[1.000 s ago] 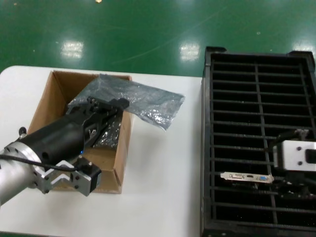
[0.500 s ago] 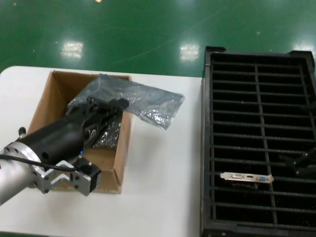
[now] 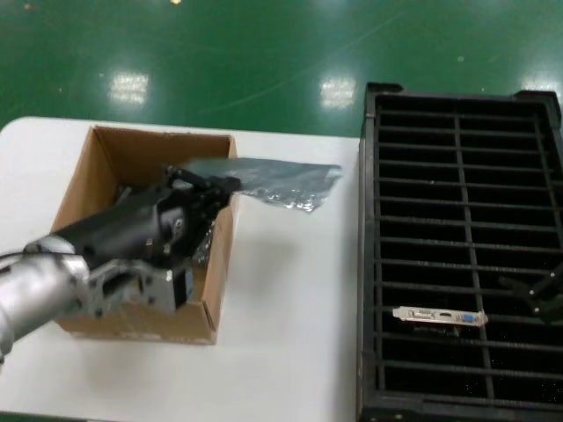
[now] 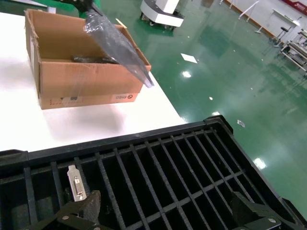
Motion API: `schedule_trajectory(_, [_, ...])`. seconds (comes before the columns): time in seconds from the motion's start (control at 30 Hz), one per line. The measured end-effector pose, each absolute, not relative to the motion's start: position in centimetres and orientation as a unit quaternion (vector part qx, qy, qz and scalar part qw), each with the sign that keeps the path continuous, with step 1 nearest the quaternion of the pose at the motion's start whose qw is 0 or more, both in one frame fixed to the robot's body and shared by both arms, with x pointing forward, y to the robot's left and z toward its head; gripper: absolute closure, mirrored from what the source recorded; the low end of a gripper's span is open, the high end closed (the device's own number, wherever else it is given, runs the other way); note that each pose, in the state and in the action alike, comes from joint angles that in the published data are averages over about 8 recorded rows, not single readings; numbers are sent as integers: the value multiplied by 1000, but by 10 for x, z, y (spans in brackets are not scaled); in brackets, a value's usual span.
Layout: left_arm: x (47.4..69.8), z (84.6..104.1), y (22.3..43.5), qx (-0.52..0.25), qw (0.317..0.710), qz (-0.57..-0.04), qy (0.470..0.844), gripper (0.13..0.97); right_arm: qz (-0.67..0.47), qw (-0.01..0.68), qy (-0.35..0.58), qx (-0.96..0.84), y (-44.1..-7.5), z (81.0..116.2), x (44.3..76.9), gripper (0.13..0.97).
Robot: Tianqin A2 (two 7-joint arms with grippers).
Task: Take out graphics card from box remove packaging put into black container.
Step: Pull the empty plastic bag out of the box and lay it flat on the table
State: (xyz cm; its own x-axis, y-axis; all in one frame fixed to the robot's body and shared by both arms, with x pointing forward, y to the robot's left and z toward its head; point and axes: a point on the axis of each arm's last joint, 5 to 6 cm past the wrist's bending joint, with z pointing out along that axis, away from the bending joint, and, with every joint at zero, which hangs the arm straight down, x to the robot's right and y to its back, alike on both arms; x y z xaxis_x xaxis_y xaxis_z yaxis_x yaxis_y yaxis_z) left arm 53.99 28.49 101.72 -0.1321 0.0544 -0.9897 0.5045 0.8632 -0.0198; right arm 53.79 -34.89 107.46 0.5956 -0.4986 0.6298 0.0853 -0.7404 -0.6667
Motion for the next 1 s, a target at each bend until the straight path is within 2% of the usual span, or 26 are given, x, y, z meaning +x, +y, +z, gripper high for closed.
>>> schedule_trajectory(0.13, [548, 1033, 276, 120, 582, -270, 757, 957, -432, 338, 125, -827, -349, 1075, 538, 180])
schedule_trajectory(0.3, [561, 1042, 263, 28, 486, -364, 794, 957, -432, 338, 125, -827, -349, 1075, 538, 143])
schedule_trajectory(0.47, [578, 1034, 253, -82, 379, -381, 839, 957, -432, 338, 125, -827, -349, 1075, 538, 134])
schedule_trajectory(0.6, [592, 1022, 246, -170, 317, -373, 855, 957, -432, 338, 125, -827, -349, 1075, 538, 130])
schedule_trajectory(0.77, [614, 1011, 237, -255, 280, -368, 849, 957, -432, 338, 125, -827, -349, 1075, 538, 130])
schedule_trajectory(1.0, [643, 1007, 231, -323, 275, -371, 826, 951, -432, 338, 125, -827, -349, 1075, 538, 130])
